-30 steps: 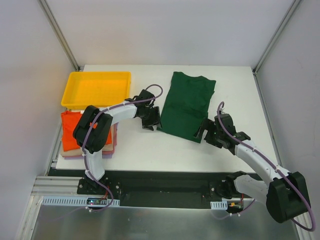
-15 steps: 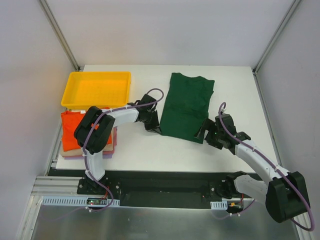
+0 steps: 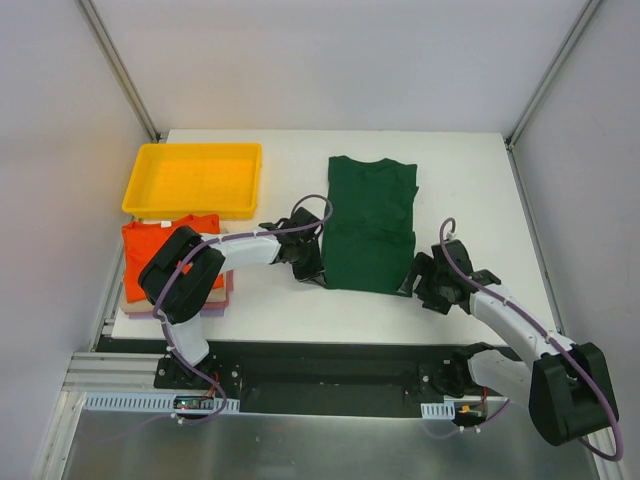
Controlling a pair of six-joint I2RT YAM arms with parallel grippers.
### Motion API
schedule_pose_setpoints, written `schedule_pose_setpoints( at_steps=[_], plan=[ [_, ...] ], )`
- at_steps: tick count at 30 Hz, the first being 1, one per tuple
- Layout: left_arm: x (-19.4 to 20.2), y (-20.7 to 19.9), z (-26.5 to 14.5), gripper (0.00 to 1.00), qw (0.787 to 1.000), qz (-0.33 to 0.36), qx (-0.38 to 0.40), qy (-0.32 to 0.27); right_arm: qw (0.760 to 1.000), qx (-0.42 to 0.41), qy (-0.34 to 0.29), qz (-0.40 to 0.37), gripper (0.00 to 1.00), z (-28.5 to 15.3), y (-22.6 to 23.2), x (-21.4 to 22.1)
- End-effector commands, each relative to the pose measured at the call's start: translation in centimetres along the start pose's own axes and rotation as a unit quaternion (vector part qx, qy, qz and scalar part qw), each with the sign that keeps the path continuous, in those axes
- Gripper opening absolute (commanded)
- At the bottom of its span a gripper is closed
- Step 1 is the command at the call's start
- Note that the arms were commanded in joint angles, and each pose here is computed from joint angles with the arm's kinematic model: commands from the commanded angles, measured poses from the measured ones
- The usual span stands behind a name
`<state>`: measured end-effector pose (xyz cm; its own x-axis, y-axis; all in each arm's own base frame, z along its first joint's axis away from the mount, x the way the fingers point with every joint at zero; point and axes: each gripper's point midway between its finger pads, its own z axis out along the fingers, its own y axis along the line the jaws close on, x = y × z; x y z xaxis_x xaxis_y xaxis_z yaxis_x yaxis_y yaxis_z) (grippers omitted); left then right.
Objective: Fold and stack the t-shirts
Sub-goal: Grab one side of the 2/3 rectangular tshirt with both arms
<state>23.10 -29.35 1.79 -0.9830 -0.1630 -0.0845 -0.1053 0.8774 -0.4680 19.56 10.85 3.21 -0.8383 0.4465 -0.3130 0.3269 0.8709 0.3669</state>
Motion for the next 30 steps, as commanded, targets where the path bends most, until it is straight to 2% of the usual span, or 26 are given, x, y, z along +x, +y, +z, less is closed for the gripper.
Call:
schedule_pose_setpoints(
  at_steps=[1,8,16,21,23,27,30],
  plan=[
    [1.6,2.3,0.2,0.00,0.999,-0.009,-0.048,0.010,1.000,0.011,-0.011,0.023,0.78,0.3,-0.7,-0.1],
    [1.7,2.4,0.1,0.00,0.999,-0.006,-0.050,0.008,0.998,0.034,-0.038,0.023,0.58,0.9,-1.6,-1.1],
    [1.7,2.3,0.2,0.00,0.999,-0.004,-0.049,0.008,0.999,0.030,-0.015,0.018,0.47,2.2,-1.1,-0.7],
    [1.5,2.4,0.0,0.00,0.999,-0.004,-0.050,0.003,1.000,0.014,0.010,0.018,0.19,2.4,-0.6,0.3],
    [1.7,2.4,-0.2,0.00,0.999,-0.006,-0.048,0.002,1.000,0.012,0.007,0.016,0.03,2.0,-0.7,0.5],
    [2.5,1.8,-1.6,0.00,1.000,0.004,-0.028,0.001,1.000,-0.019,0.017,-0.010,0.01,0.2,-0.1,1.2],
    [3.8,1.2,-3.6,0.00,1.000,0.013,0.001,0.011,0.996,-0.042,0.062,-0.054,0.01,-2.6,0.6,2.6]
  ],
)
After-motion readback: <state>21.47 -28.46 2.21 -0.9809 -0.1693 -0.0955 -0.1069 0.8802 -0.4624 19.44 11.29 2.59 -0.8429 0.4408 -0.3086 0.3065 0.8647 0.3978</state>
